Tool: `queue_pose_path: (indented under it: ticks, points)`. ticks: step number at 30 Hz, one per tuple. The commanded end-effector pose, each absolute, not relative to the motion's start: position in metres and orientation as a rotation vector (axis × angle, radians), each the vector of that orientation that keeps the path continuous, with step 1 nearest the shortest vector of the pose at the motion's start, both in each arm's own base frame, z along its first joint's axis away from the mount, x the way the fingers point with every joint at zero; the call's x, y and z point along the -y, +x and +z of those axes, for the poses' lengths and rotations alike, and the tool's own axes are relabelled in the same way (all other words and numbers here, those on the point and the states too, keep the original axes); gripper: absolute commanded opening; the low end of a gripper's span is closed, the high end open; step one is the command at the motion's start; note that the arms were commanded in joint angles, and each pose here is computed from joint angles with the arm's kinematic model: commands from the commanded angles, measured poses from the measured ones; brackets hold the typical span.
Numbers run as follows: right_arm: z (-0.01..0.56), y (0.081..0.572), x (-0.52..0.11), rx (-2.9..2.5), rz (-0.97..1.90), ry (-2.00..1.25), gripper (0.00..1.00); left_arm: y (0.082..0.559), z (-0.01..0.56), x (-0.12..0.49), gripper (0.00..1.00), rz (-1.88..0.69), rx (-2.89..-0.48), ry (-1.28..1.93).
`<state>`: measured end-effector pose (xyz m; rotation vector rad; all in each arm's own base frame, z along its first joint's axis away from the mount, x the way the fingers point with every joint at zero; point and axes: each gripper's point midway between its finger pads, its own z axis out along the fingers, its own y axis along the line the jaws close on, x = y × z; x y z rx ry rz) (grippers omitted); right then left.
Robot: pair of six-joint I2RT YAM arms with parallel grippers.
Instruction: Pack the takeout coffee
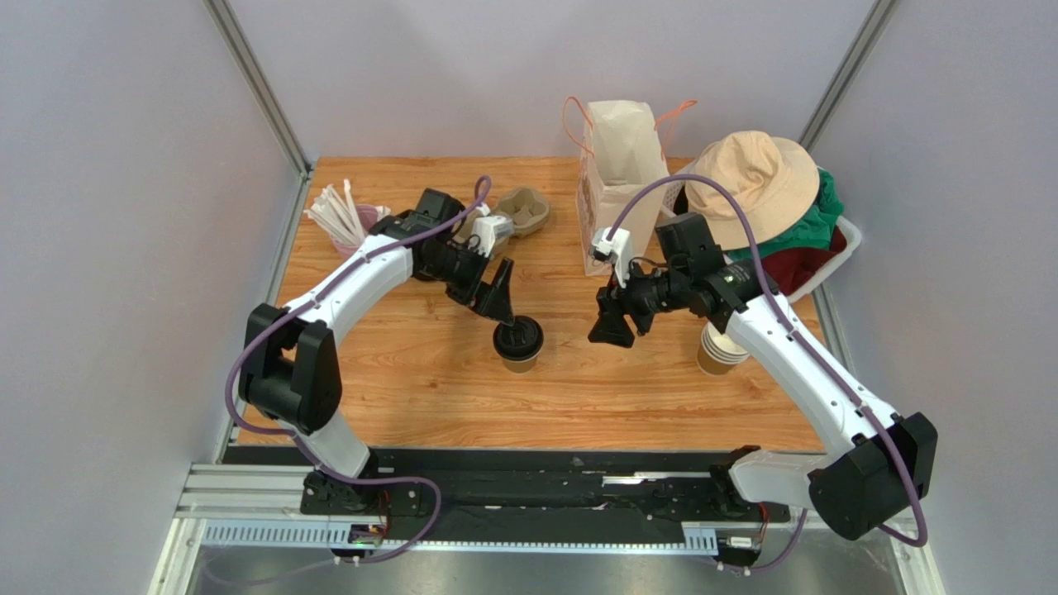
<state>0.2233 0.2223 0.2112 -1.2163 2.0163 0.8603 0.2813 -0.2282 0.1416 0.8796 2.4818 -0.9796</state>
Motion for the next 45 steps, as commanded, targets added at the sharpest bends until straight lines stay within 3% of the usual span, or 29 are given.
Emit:
queue_pose_path:
  ticks: [1,14,25,38,45]
  points:
    - [0.215,0.224,-0.227,-1.975,0.889,-1.197,0.57,0.281,0.146,0.246,0.99,-1.031,-2.449,0.937]
    - [0.208,0.225,-0.227,-1.976,0.888,-1.207,0.56,0.266,0.123,0.253,0.98,-1.03,-2.473,1.009]
    - [0.207,0.224,-0.228,-1.971,0.9,-1.213,0.56,0.266,0.112,0.251,0.87,-1.016,-2.498,1.01]
    - [0.205,0.222,-0.23,-1.968,0.923,-1.218,0.55,0.27,0.094,0.248,0.67,-0.964,-2.553,0.997]
    - [0.198,0.226,-0.236,-2.006,0.963,-1.166,0.54,0.272,0.082,0.242,0.62,-0.876,-2.588,0.994]
